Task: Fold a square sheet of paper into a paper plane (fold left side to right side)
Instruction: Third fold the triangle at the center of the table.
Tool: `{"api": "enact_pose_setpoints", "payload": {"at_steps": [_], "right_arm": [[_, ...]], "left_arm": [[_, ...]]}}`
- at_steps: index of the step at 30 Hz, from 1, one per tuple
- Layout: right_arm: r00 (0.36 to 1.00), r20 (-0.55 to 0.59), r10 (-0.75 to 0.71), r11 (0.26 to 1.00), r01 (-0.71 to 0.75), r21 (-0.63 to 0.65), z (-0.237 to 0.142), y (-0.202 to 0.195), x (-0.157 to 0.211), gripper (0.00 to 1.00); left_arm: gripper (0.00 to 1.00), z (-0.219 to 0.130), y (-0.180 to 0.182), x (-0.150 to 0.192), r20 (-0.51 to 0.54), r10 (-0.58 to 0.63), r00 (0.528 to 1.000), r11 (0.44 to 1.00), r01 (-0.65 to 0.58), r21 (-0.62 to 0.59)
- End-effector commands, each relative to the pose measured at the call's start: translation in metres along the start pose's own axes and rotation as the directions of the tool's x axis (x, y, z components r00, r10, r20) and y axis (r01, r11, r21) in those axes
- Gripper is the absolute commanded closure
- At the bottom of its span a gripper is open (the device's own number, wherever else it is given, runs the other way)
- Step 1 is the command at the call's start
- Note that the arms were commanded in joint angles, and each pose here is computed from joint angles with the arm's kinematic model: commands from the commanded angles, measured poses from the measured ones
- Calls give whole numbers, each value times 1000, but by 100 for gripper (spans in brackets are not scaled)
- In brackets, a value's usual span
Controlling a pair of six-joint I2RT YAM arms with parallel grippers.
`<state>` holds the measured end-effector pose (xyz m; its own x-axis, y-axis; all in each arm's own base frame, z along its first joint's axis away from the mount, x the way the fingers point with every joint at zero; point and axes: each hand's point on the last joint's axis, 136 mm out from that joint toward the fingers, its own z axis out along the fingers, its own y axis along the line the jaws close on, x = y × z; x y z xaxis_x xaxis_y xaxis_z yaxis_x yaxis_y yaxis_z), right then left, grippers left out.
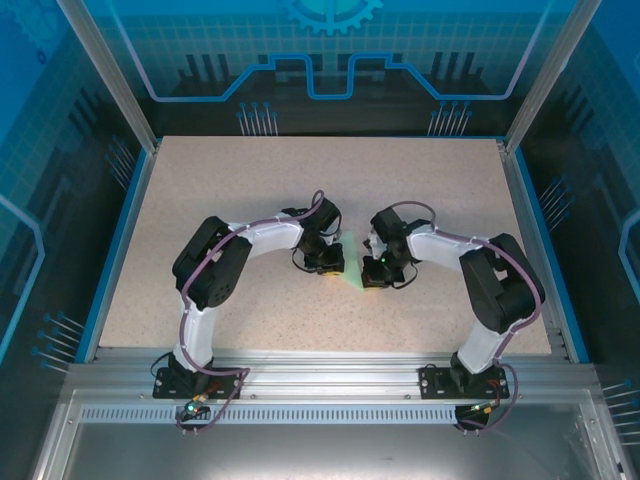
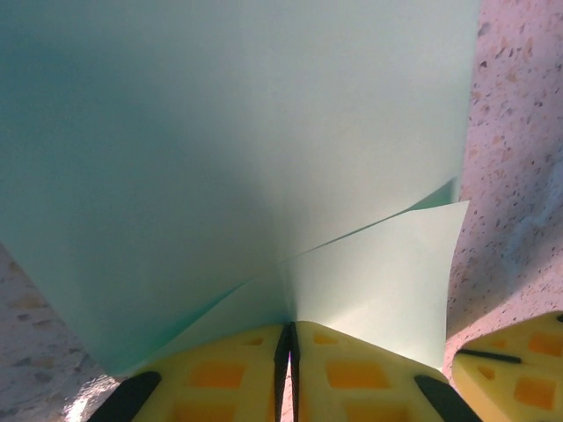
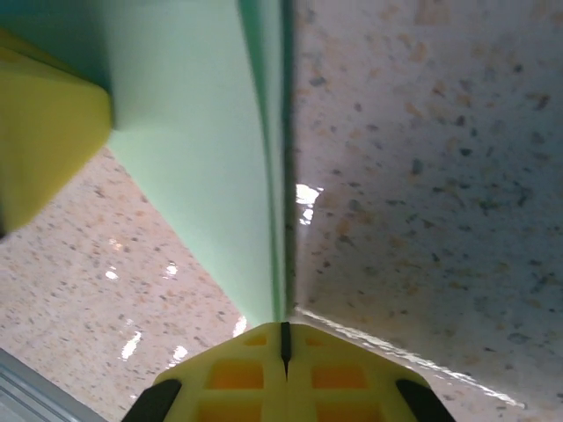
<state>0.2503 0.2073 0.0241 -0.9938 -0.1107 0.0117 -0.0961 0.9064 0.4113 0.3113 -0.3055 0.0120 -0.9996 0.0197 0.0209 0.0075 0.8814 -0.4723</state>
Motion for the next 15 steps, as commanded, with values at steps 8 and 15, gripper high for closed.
{"api": "enact_pose_setpoints", "payload": {"at_steps": [8,15], "right_arm": [[1000,5,-15,1000,15,-16,11,31,-20,100],[998,-56,1,1000,0,31,30,13,-2,100]], "left_arm": [[86,20,34,10,-24,-46,999,992,43,-117],[86,19,38,8,-16,-50,999,990,47,-135]]}}
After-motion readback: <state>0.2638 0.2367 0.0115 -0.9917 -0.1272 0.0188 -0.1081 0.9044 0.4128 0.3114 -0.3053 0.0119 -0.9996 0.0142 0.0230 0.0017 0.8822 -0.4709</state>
